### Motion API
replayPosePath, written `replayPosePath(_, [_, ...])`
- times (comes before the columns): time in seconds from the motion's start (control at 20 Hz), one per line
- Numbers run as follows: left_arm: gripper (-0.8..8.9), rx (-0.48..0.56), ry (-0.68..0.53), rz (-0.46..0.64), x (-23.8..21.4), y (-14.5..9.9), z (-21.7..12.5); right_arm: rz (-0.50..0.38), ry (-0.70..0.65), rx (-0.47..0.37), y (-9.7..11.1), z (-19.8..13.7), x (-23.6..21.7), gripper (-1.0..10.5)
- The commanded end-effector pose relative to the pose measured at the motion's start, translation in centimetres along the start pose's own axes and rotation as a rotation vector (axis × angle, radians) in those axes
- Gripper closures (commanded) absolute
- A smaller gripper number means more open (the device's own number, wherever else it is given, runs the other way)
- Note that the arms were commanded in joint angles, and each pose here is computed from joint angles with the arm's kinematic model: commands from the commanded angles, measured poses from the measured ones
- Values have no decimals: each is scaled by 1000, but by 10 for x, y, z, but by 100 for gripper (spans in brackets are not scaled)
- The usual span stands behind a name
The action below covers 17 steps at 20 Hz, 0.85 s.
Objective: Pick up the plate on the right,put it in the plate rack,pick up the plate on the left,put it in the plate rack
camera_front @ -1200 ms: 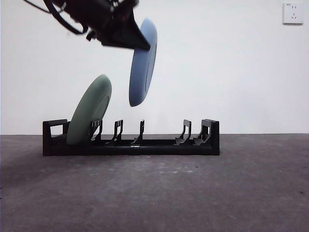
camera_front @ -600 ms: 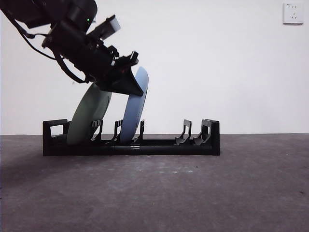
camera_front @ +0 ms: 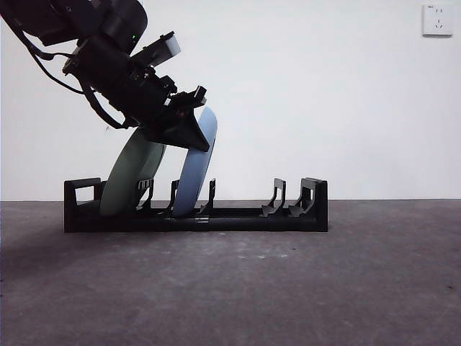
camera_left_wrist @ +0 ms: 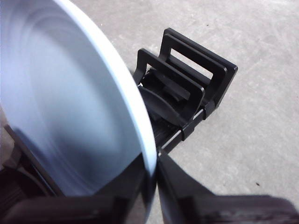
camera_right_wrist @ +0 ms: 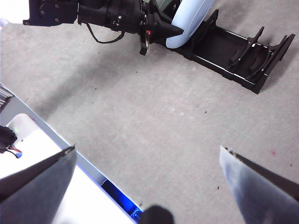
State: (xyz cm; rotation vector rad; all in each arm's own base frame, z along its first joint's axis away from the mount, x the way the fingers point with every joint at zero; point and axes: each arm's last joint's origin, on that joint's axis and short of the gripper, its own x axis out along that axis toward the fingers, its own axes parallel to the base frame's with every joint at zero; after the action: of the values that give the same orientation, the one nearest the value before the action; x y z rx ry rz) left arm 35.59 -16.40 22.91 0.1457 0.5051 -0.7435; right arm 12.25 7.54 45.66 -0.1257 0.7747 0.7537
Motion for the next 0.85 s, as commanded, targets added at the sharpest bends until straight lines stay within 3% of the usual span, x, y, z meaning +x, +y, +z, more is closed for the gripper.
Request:
replayPosePath(0.05, [657,-32,45,-13,5,-2,-9,2,1,-11,-1,1,3,411])
replayPosePath(0.15, [620,-36,39,-18,4,-5,-7,2,0,-13,-1,2,3,411])
replayPosePath(0.55, [620,-8,-30,-25,-25,-18,17,1,-5,-21,-1,2,3,411])
replayPosePath(0.85, [620,14,-84,-29,-93,-39,47,1,-8,-42,-1,3,3,411])
